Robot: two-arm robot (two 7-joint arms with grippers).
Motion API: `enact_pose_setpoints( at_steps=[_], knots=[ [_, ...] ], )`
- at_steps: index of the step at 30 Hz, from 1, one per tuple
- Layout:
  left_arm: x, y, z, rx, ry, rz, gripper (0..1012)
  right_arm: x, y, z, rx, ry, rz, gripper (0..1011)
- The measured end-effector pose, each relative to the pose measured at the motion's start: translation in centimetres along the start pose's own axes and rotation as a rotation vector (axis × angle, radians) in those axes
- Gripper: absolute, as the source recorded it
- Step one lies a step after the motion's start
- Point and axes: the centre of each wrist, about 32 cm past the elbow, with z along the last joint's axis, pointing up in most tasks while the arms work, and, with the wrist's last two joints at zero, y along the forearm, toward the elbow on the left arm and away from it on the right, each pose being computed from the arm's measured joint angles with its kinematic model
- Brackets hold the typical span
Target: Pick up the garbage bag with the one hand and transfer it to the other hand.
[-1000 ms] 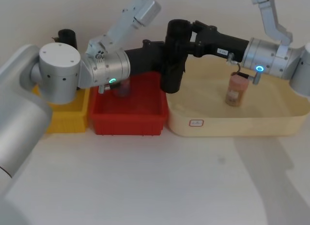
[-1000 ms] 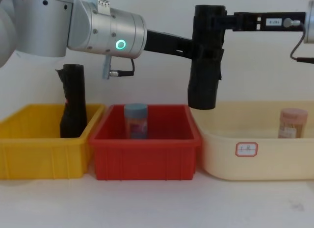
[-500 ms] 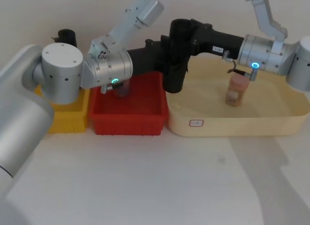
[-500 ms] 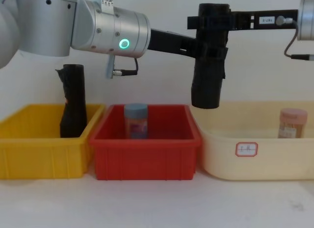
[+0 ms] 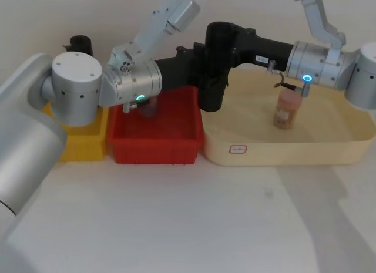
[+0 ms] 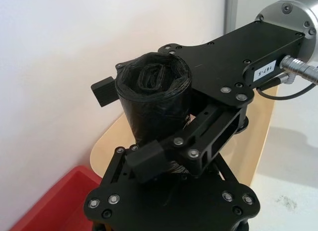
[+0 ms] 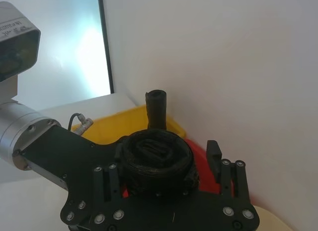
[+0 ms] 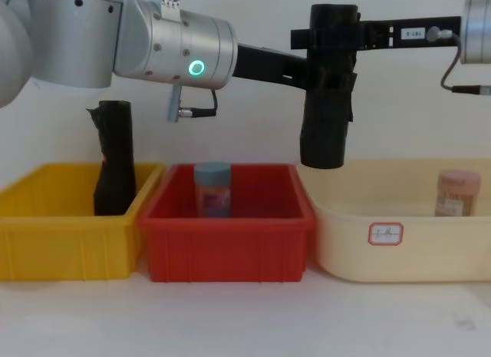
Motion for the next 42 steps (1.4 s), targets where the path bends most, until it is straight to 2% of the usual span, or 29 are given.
enact_pose_setpoints(
  at_steps=[5,7,10,42],
  knots=[
    [-0.03,-0.03,0.02,0.000,-0.001,0.001,402,0.01,0.06,0.05,-0.002,-0.002,-0.001,865],
    [-0.03,-0.04,0.02,0.000,-0.001,0.002,402,0.01,0.08,0.04,-0.002,-0.002,-0.001,780],
    [-0.04,-0.05,0.03,0.000,-0.002,0.002,402,0.00,0.13,0.05,-0.002,-0.003,-0.001,737],
    [-0.08,-0.08,0.03,0.000,-0.003,0.003,402,0.03,0.16,0.09,-0.005,-0.006,-0.005,537]
  ],
)
